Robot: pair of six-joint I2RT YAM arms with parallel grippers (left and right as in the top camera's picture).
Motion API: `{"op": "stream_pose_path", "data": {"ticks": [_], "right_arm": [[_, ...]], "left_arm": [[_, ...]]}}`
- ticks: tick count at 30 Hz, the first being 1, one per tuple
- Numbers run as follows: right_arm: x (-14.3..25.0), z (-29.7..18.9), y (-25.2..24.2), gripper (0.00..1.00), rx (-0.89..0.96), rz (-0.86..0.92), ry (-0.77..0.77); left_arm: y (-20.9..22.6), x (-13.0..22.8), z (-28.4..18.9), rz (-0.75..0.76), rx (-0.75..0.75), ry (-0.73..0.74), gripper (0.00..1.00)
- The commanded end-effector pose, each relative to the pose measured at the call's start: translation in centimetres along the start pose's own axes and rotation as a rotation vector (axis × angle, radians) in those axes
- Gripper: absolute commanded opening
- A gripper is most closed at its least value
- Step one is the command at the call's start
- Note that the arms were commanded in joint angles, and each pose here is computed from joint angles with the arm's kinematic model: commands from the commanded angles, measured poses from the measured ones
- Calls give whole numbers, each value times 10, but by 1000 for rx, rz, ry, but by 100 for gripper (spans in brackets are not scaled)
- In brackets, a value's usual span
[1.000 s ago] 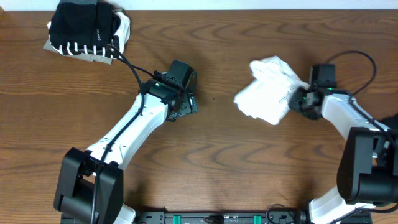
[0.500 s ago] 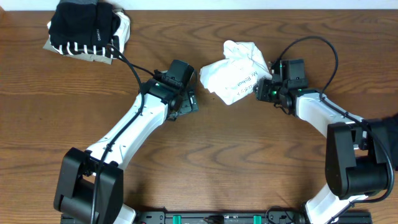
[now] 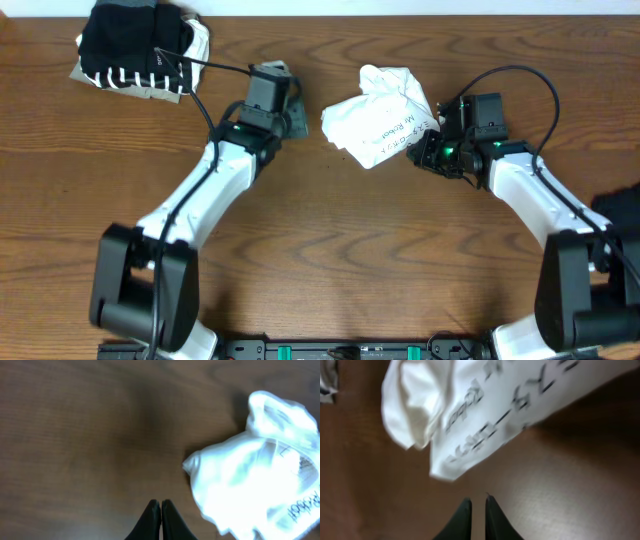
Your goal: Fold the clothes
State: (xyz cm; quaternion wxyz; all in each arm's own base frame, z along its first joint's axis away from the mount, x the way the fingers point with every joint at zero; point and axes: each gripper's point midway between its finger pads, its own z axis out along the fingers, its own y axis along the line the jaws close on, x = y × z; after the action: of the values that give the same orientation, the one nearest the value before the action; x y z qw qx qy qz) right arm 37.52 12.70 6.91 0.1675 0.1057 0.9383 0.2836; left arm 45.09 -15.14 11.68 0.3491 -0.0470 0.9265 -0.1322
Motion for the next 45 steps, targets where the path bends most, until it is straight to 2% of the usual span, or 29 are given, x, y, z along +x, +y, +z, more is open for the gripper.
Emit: {"op": "stream_pose_path", "data": {"ticks": [1,5,7,16,25,32,37,45], "right_arm": [[9,-11,20,6,-38,-9,24],[29,-14,25,6,-22,-30,86],[40,-13,27,6,-13,-34,121],[75,-10,33,3,15,-60,235],[93,-13,35,1,5,-57,309],[97,-14,33,1,11,-55,322],[100,-15,32,1,18,-48,334],[105,-17,29,1,33,-35,357]], "left_arm": [[2,13,32,5,61,43,6],[-5,3,59,3,95,-17,6],[-10,-4,69,-2,122,-63,11],[-21,-16,102,-41,193,-187,11],[-15,8,129,-42,190,-156,11],[-28,18,129,-28,240,-119,11],[-57,37,126,5,333,-60,11],[-65,70,131,22,317,38,11]]}}
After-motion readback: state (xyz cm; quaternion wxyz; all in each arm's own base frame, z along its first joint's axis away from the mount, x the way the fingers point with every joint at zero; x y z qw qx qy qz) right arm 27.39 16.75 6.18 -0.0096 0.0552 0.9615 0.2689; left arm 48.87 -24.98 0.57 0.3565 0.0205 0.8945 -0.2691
